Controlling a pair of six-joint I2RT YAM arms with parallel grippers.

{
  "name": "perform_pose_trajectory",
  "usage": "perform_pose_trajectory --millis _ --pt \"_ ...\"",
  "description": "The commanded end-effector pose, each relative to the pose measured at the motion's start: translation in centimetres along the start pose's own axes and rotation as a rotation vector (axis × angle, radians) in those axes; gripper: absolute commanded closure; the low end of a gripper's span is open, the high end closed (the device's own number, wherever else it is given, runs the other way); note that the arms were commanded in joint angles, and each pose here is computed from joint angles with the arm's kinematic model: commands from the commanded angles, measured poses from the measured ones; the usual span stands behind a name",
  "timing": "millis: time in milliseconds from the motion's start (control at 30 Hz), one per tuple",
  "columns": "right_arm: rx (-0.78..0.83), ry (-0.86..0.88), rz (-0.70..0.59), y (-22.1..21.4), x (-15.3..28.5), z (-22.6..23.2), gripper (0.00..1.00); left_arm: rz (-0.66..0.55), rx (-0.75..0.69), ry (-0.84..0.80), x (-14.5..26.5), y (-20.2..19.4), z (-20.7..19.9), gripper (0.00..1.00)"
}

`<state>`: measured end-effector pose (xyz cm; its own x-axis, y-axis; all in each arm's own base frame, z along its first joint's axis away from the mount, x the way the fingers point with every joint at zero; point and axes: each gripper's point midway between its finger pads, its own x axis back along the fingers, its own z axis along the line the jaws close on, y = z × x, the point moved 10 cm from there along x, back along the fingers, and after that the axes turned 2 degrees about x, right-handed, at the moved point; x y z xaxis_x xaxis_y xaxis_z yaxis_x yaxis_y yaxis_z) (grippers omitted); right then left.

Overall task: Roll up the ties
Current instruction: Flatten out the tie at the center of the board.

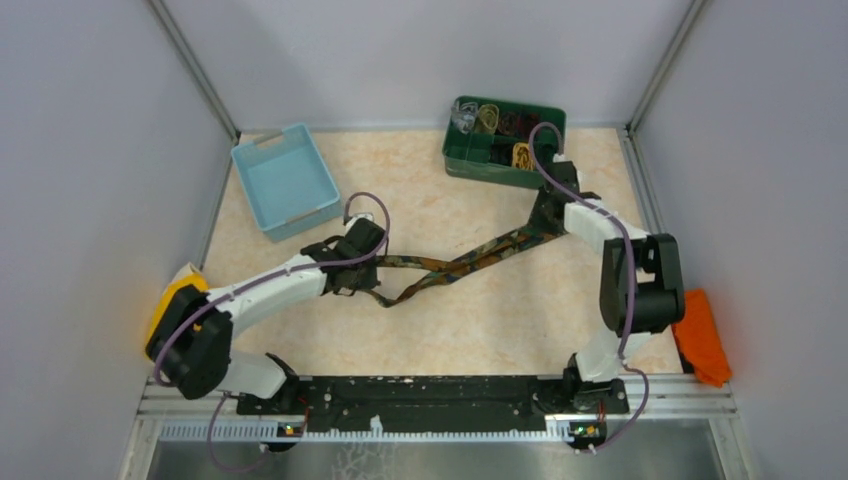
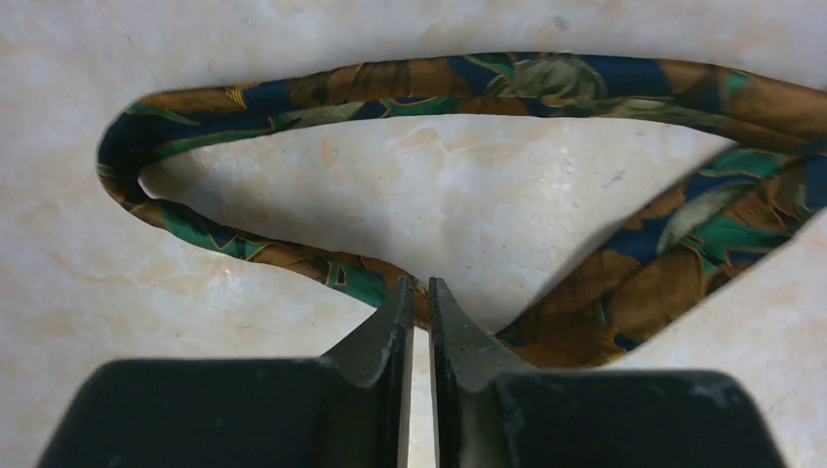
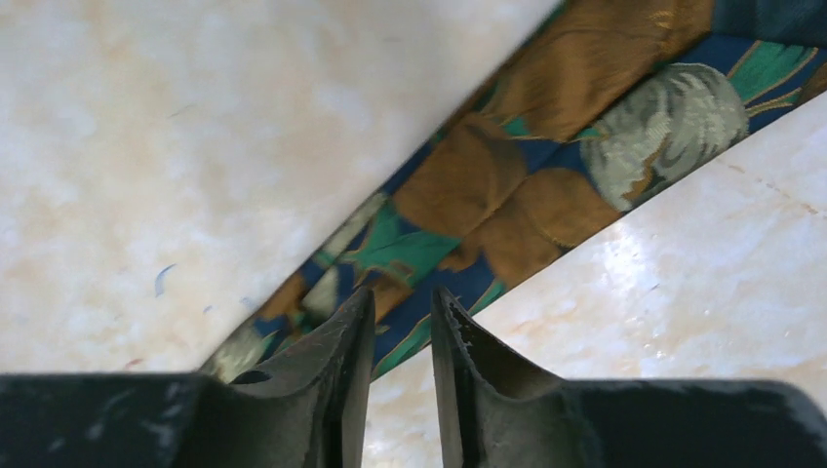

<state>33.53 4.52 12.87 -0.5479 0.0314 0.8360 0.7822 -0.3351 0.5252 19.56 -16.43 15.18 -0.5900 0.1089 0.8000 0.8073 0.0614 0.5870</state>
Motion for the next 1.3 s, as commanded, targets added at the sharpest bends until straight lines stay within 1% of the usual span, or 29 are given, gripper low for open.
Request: perform_pose_trajectory --millis 0,33,67,167,200,267,300,433,467,567,700,800,933,1000,1133,1200,1267 --pt "0.084 0.094 -0.112 1.4 4.7 2.6 0.68 0.022 0.129 0.105 -1.1 1.1 -0.2 0.76" --pt "0.093 0.117 -0.116 1.6 5.3 2.9 0.67 0.029 0.160 0.109 -1.1 1.3 0.1 0.71" --pt "0.103 0.152 -0.114 1.6 5.7 3.3 0.66 0.043 0.198 0.100 -1.1 1.4 0.4 0.68" --pt "0.149 0.250 -0.118 1.5 6.9 4.8 0.65 0.079 0.312 0.046 -1.1 1.2 2.0 0.68" --pt "0.171 0.271 -0.118 1.3 7.2 5.4 0.64 0.073 0.345 0.040 -1.0 1.1 2.6 0.68" --pt "0.216 0.297 -0.115 0.9 7.2 6.6 0.64 0.061 0.400 0.037 -1.1 1.1 3.9 0.64" --pt "0.234 0.309 -0.107 0.7 7.1 7.1 0.64 0.067 0.412 0.029 -1.2 1.0 4.3 0.63" --pt "0.258 0.387 -0.060 0.2 6.3 8.9 0.65 0.109 0.400 0.036 -1.9 0.6 4.6 0.63" --pt "0.271 0.401 -0.056 0.1 6.3 9.4 0.66 0.132 0.395 0.033 -2.1 0.5 4.5 0.64" --pt "0.324 0.401 -0.068 -0.3 6.6 10.6 0.66 0.182 0.387 0.022 -2.3 -0.1 4.3 0.75" --pt "0.374 0.466 -0.042 -1.2 6.8 11.7 0.65 0.178 0.385 0.026 -1.1 -1.0 4.8 0.78" --pt "0.422 0.487 -0.015 -2.0 6.7 12.6 0.65 0.207 0.376 0.007 -0.3 -2.0 5.0 0.82" --pt "0.472 0.485 0.008 -2.7 6.3 13.8 0.65 0.256 0.364 0.002 0.7 -3.6 4.9 0.92" --pt "0.476 0.482 0.032 -3.1 6.1 13.9 0.65 0.257 0.358 -0.003 1.3 -4.2 4.7 0.95" --pt "0.480 0.542 0.072 -4.7 6.1 13.9 0.69 0.234 0.357 0.037 2.1 -5.2 5.1 0.98" --pt "0.490 0.548 0.084 -5.8 6.1 13.8 0.75 0.209 0.366 0.061 2.1 -5.3 5.4 0.99" --pt "0.500 0.531 0.118 -7.1 5.7 13.3 0.79 0.189 0.379 0.068 2.1 -5.4 5.6 1.00"
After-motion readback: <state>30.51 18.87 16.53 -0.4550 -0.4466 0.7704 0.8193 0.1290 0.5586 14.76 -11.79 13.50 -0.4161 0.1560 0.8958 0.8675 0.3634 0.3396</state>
